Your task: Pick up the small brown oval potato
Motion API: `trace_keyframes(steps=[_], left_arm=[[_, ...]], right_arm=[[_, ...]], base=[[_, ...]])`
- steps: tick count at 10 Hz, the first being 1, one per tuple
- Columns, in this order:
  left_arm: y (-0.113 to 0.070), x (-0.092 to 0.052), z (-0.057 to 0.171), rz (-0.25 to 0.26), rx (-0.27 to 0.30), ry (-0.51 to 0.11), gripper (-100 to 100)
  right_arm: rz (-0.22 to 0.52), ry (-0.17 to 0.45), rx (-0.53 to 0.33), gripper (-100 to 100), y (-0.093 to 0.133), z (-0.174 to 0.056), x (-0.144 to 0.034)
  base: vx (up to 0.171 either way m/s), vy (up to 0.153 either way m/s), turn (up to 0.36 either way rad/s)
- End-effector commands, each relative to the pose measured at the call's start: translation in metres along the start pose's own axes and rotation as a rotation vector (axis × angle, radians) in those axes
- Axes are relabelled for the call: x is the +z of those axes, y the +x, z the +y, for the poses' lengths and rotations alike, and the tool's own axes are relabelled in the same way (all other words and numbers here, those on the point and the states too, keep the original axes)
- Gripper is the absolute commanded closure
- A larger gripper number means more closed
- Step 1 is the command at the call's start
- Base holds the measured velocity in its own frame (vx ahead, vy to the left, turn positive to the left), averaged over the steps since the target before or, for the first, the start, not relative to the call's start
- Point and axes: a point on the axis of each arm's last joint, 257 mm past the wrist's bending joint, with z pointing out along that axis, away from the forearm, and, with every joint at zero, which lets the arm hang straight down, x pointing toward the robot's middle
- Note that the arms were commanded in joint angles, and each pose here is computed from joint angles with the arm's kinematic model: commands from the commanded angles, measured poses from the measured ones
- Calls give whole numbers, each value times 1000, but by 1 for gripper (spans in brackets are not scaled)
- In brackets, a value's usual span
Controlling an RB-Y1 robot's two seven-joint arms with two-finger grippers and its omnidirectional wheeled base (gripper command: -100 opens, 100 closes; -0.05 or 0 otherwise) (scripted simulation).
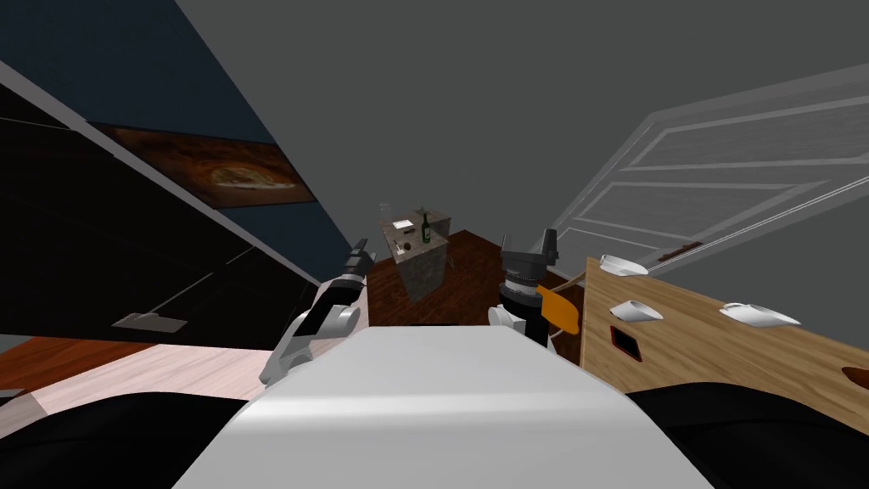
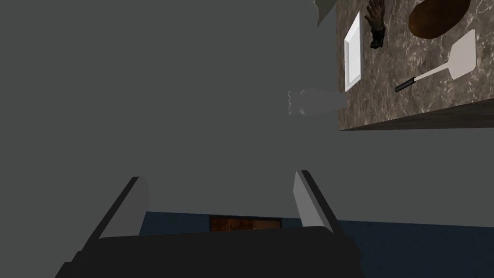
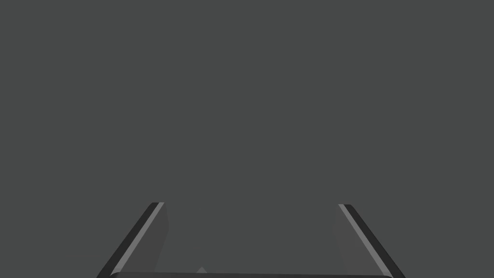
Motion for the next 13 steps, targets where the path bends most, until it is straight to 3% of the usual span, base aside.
trace_keyframes(steps=[1, 7, 13], left_arm=[[-3, 1, 10, -3, 2, -44, -100], [-13, 0, 41, -3, 10, -178, -100], [-25, -7, 82, 10, 30, -356, -100]], right_arm=[[0, 0, 0, 0, 0, 0, 0], [0, 0, 0, 0, 0, 0, 0], [0, 0, 0, 0, 0, 0, 0]], base=[[-37, -84, -32], [-39, -74, -37], [-31, -83, -68]])
